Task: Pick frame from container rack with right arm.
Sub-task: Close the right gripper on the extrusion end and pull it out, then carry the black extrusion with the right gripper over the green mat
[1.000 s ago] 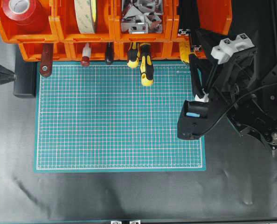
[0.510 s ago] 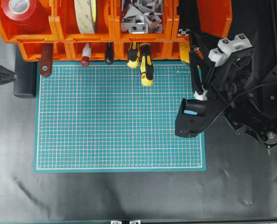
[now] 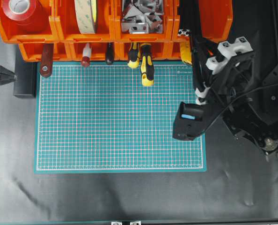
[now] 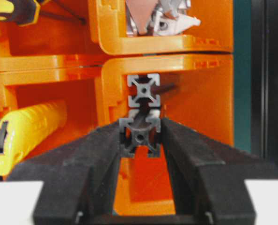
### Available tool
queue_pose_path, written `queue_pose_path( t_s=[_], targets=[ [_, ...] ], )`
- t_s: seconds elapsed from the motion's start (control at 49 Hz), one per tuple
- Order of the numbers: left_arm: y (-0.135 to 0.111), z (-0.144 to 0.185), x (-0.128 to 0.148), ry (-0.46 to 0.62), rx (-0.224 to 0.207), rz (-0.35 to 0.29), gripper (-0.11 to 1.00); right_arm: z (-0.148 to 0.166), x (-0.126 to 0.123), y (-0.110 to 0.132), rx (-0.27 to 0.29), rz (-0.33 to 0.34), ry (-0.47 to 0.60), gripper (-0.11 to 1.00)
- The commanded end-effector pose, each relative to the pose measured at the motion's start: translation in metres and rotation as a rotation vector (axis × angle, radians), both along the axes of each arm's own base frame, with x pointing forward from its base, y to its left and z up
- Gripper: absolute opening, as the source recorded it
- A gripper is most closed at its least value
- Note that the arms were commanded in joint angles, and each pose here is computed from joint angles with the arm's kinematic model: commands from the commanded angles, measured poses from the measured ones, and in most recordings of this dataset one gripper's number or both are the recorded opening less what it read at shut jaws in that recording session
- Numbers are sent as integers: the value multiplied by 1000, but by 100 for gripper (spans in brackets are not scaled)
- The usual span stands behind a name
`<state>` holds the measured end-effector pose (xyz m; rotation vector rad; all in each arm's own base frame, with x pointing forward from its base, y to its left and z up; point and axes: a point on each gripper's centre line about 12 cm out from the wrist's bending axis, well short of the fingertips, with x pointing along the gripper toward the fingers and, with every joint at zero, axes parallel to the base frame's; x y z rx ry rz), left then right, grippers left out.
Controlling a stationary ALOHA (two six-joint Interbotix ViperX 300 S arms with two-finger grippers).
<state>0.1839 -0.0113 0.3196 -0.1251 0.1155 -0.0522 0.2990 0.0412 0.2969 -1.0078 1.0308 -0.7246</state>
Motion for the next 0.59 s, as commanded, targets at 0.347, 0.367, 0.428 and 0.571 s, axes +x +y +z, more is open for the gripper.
queue_pose_path(
  t_s=[0.347, 0.367, 0.428, 0.571],
  targets=[
    [0, 5, 1, -14, -1, 2, 0, 64, -6, 38, -94, 24, -133, 25],
    [0, 5, 1, -12, -1, 2, 0, 67, -6, 41, -100, 31, -131, 25],
    [0, 4, 1, -9, -1, 2, 0, 74, -7, 53, -122, 59, -102, 25],
    [0, 5, 1, -12, -1, 2, 0, 83, -9, 84, -170, 121, -15, 25]
  ],
)
